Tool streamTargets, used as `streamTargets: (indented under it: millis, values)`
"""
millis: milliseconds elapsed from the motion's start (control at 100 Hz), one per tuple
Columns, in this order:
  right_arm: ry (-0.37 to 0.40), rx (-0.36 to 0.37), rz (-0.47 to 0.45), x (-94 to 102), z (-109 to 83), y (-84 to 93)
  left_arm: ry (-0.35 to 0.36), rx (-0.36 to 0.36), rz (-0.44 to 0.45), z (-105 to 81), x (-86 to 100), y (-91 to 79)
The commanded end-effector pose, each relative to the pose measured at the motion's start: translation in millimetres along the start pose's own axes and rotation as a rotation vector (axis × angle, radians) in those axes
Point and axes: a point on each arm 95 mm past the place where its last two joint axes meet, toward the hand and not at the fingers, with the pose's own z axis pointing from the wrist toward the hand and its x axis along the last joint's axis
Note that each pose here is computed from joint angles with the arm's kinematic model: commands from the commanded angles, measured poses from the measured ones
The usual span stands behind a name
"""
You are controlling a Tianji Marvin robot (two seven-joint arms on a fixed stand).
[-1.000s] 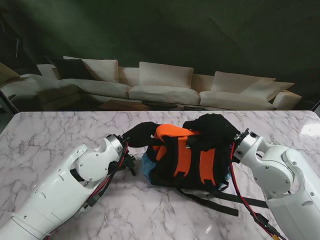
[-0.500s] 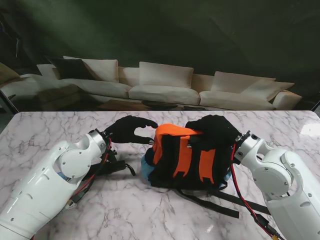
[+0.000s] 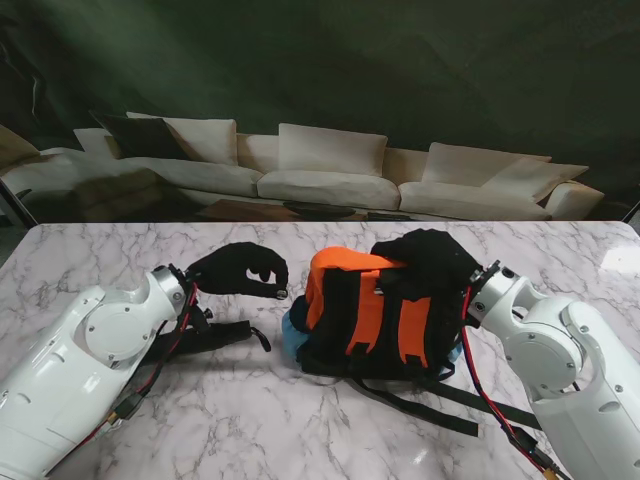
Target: Put the umbrella and water cup into the side pockets of the backpack
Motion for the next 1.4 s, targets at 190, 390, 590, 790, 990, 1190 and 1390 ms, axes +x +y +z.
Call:
streamTargets:
  millis: [190,390,590,790,990,1190,1390]
  values:
    - [-0.025,0.029,0.010,-4.9,-2.1,-11.0,-0.020,-0.095,-0.031,6.5,-5.6,31.3]
    - [-0.029,0.026,0.012,-5.5,-2.1,-12.5,-0.009,-0.125,-0.048,12.5,-5.4,41.5]
    - [-0.030,0.035,0.011,-6.2,-1.0,-14.1,0.014,-0.128,-0.078,19.5,0.8,48.4]
    - [-0.036,0.037,0.014,-8.0,-0.1,-16.4,0.043,-0.130,-0.101,25.1,8.3,50.9]
    - [-0.039,0.047,0.012,-8.8,0.0,-17.3,0.063,-0.212,-0.095,26.0,15.0,51.5]
    - [-0.038,0.046,0.014,-9.3,0.6,-17.9,0.026,-0.274,-0.040,25.2,16.7,52.2]
    - [-0.037,0.049,0.011,-9.6,0.3,-18.3,-0.002,-0.270,0.013,20.8,10.9,51.3]
